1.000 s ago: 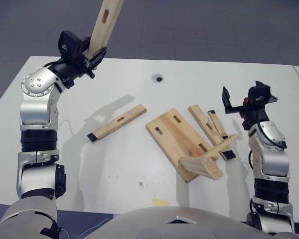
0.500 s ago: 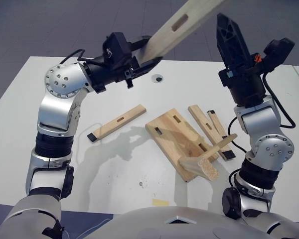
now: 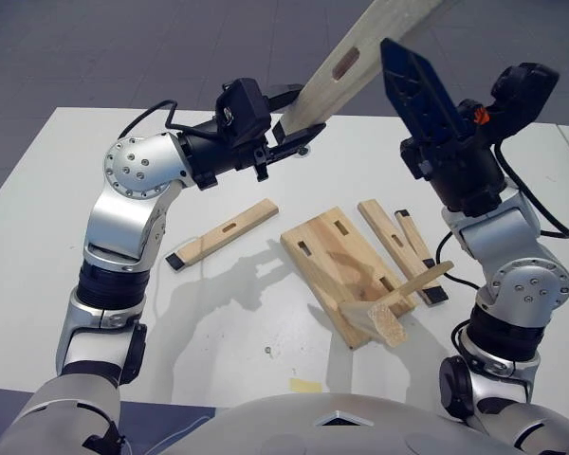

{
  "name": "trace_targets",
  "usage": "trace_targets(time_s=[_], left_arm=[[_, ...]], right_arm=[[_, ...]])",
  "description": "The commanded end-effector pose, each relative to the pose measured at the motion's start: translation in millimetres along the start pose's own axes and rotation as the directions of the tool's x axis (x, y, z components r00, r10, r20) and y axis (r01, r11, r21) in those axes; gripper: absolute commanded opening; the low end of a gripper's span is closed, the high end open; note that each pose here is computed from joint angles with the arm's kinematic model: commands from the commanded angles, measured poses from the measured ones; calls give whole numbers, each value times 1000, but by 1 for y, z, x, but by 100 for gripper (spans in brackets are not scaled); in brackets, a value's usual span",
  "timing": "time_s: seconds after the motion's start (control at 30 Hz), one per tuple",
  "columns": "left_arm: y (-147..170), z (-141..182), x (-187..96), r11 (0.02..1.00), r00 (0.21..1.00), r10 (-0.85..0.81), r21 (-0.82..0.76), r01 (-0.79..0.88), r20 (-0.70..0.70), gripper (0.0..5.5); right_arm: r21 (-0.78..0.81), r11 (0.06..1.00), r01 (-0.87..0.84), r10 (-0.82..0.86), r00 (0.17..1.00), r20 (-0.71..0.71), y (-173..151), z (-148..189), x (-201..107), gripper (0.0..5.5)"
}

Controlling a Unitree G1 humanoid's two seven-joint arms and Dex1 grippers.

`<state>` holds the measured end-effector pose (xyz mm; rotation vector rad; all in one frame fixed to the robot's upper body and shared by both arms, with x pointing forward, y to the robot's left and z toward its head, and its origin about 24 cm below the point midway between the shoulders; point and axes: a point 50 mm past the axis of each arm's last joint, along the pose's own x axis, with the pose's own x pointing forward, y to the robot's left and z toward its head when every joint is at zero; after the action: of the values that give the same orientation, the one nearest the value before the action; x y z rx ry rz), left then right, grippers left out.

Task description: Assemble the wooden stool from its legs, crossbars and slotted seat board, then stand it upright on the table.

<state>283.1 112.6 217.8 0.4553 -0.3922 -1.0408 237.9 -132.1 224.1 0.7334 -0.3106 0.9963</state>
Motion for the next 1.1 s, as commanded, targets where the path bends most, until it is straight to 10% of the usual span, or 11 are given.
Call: trace_targets(time_s=[0.03, 0.3, 1.1], left_arm=[[-4, -2, 0, 1000, 1000, 14, -17, -14, -11, 204], [-11, -8, -2, 999, 998, -11, 38, 13, -56, 204], [-23, -17, -3, 996, 994, 13, 90, -4, -104, 204]], right_arm=[[-64, 998, 4, -6, 1000, -30, 1, -1, 1, 540], [-95, 986, 135, -127, 988, 92, -11, 7, 7, 540], [-37, 963, 267, -258, 952, 163, 1, 4, 6, 134]])
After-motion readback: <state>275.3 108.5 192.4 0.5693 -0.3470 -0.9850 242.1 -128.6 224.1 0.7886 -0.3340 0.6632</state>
